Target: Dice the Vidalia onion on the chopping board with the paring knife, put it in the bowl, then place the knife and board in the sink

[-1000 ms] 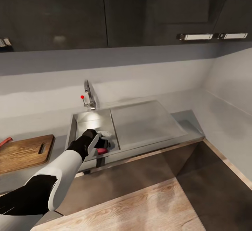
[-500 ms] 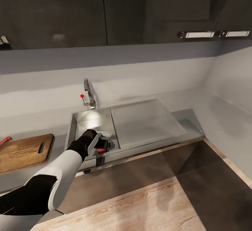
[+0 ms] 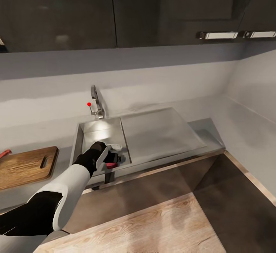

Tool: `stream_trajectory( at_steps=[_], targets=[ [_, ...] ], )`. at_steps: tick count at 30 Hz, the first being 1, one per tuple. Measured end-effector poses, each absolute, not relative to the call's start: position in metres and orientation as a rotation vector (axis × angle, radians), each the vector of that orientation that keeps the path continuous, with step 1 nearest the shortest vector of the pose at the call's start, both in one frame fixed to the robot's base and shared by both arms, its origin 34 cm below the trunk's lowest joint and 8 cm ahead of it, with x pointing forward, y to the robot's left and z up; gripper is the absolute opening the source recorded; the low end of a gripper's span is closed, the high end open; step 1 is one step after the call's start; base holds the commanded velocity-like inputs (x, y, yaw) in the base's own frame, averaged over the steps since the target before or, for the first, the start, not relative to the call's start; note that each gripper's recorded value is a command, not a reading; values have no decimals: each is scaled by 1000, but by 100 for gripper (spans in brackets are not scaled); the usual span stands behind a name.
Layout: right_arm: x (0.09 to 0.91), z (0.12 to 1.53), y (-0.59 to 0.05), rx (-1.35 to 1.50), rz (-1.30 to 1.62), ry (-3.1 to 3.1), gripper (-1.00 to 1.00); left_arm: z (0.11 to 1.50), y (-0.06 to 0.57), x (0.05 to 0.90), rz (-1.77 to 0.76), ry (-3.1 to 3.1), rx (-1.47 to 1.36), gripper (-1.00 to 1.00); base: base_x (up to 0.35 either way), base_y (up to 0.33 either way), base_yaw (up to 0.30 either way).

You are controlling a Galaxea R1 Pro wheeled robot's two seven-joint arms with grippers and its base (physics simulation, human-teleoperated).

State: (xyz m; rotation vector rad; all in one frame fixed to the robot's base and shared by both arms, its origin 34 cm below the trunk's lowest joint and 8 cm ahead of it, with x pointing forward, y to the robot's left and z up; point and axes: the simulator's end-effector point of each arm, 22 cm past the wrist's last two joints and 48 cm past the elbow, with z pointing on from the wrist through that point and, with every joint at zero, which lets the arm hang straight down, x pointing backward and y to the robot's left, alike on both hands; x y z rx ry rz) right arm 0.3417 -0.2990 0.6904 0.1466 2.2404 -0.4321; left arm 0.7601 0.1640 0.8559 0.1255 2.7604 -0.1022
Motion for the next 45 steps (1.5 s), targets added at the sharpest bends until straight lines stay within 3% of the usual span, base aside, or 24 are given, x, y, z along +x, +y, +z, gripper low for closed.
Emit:
stream_trajectory(
  at_steps=[45],
  targets=[
    [330,682,-299,140,-438,2277,100,828,165,750,-103,2810,126,100,0,0,0]
  ],
)
